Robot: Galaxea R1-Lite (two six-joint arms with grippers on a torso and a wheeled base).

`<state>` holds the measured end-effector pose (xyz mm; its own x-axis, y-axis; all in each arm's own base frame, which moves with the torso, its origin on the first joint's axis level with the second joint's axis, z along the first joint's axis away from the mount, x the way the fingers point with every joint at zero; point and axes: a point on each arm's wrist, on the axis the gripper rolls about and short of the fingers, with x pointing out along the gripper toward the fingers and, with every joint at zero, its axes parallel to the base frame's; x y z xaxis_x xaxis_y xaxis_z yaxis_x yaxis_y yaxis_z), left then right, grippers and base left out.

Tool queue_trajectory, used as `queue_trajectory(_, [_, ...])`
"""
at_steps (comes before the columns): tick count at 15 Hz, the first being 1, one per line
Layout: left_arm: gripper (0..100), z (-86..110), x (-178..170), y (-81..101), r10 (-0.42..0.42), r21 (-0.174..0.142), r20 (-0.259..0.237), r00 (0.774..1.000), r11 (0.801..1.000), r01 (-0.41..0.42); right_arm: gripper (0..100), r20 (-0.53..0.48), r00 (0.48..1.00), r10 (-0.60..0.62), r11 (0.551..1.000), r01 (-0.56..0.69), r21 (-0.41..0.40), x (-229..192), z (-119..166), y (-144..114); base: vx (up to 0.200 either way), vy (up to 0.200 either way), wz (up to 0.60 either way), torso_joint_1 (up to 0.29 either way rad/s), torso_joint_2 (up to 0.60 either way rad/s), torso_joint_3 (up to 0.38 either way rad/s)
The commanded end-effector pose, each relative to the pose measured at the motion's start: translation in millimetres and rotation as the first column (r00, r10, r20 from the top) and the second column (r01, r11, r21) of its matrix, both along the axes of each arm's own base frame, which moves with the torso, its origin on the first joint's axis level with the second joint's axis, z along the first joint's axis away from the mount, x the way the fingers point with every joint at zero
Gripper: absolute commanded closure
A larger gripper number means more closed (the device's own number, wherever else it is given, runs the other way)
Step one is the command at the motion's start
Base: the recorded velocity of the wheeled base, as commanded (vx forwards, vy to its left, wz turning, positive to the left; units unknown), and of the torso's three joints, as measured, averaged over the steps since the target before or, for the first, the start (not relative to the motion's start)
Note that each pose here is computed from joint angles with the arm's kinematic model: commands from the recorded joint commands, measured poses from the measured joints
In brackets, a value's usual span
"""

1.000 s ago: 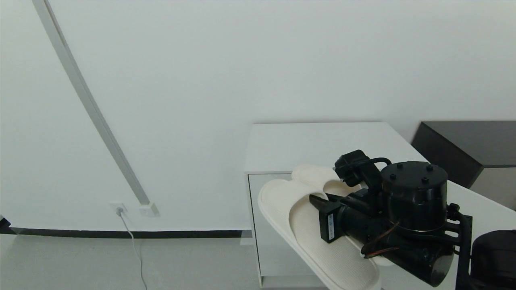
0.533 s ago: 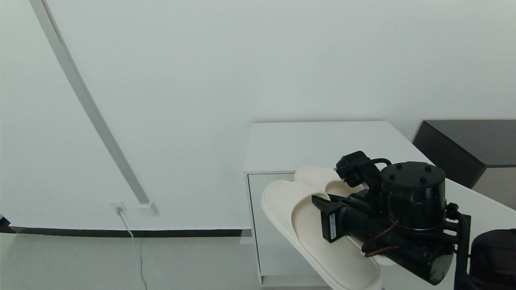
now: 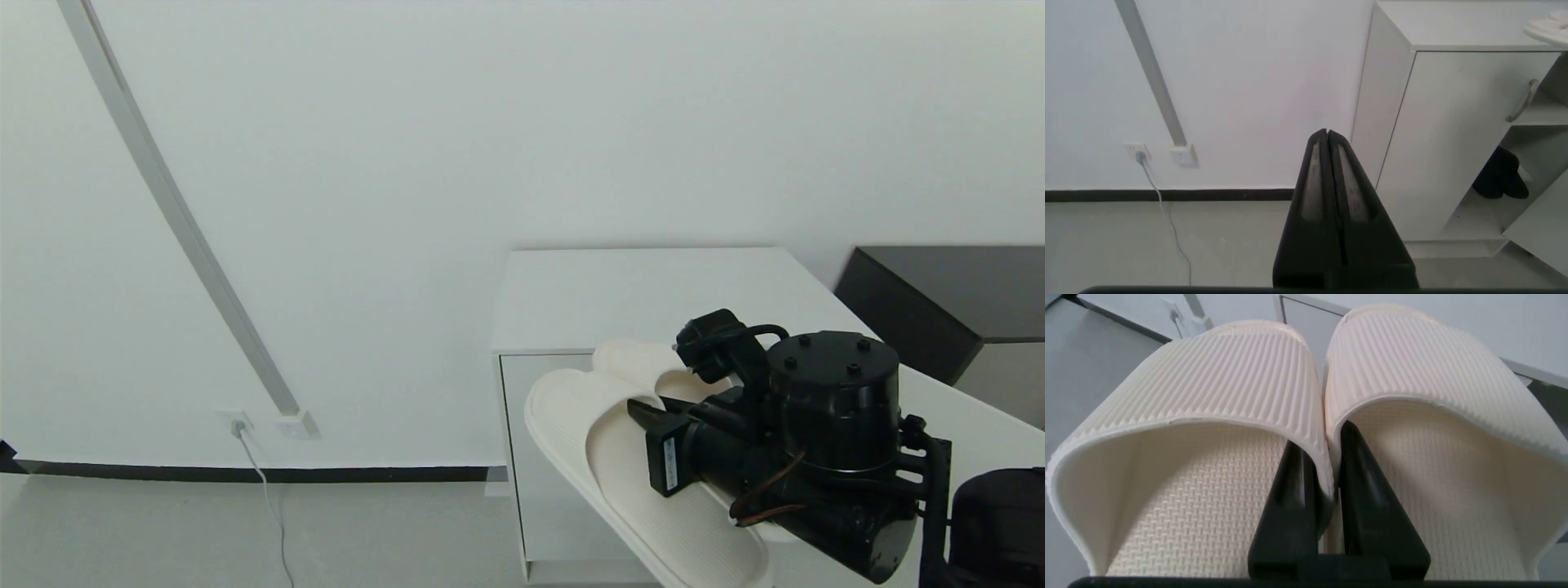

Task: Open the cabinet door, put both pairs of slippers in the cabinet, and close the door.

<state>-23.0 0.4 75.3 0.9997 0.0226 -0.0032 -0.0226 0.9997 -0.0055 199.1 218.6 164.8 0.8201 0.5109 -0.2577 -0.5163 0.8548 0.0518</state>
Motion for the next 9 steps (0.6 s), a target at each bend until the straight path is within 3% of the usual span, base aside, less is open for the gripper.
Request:
queue_trajectory(1, [100,0.0,0.1,-0.1,0.000,-0.001,-0.001,1.000,1.000,0.000,100,0.001,1.000,-0.001,1.000,0.001,0.000,-0.3,0.2,-0.6,0.000,-0.200,0.00,0.002,0.00,0.002])
queue_trajectory(9, [100,0.0,0.1,-0.1,0.000,-0.001,-0.001,1.000,1.000,0.000,100,-0.009,1.000,-0.005,1.000,0.005,-0.009,-0.3,-3.5,-1.3,0.000,-0.200,0.00,0.002,0.00,0.001])
